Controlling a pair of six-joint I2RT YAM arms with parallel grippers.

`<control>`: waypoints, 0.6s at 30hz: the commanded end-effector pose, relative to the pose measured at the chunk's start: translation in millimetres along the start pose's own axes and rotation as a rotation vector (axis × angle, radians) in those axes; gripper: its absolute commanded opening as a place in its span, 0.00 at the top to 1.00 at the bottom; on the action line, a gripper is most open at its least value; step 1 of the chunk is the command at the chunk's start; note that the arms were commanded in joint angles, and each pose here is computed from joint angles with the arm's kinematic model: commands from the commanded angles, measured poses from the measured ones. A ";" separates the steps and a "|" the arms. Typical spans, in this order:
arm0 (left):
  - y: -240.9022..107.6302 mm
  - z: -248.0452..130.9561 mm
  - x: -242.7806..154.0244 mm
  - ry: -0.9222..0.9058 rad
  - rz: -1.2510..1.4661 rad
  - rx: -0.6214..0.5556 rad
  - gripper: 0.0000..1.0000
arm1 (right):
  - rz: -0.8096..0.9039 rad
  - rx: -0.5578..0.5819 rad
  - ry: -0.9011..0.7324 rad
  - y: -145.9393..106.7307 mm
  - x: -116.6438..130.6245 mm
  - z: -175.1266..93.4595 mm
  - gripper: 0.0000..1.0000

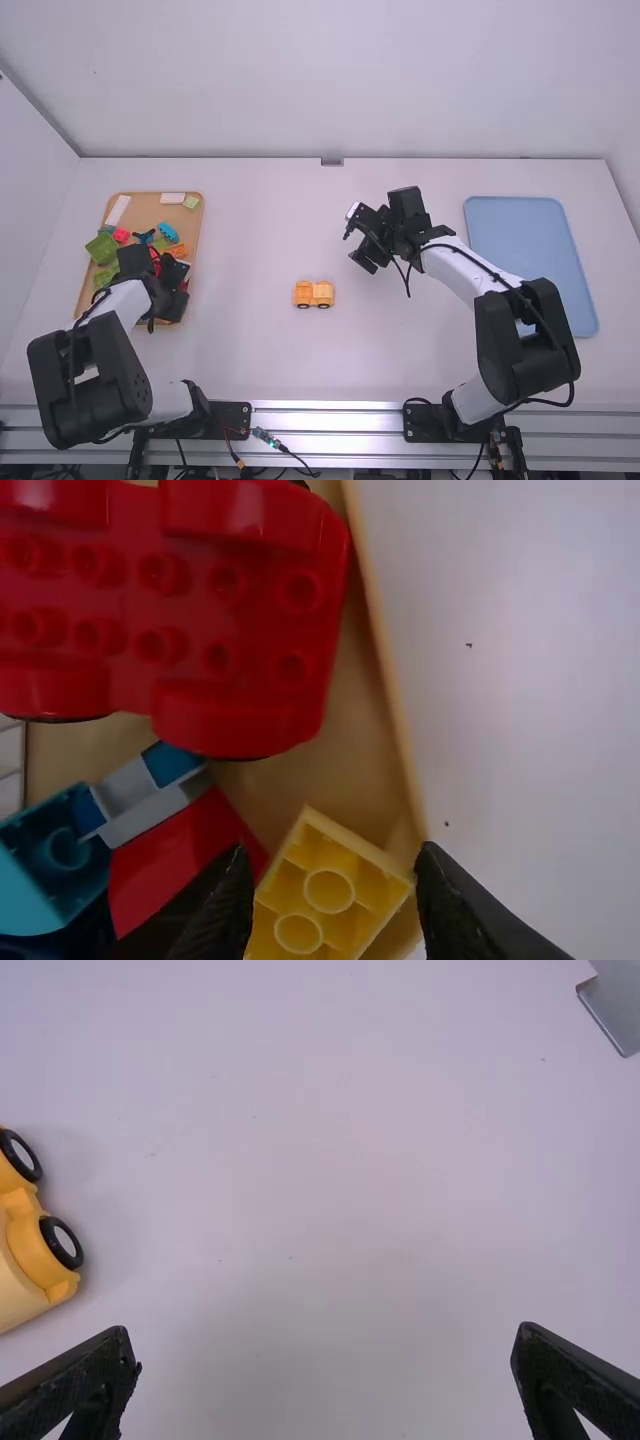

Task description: Assemble lego blocks to make yellow taxi

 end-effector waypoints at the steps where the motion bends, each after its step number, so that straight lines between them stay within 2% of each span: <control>1: -3.4 -1.2 0.5 0.009 -0.005 0.007 0.57 | -0.011 -0.035 -0.036 11.7 -9.2 -10.7 0.01; 18: -3.2 0.8 0.0 0.010 -0.005 -0.012 0.58 | -0.010 -0.032 -0.038 11.5 -9.3 -10.7 0.01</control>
Point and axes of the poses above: each hand's point on the last joint's axis, 136 mm out from that joint toward the fingers, its own z axis out along the fingers, its own x axis along the line the jaws close on, y = z × x, the point moved 10 cm from there along -z, back along the fingers, and after that the axes turned 9 degrees about -z, right-handed, at the moved point
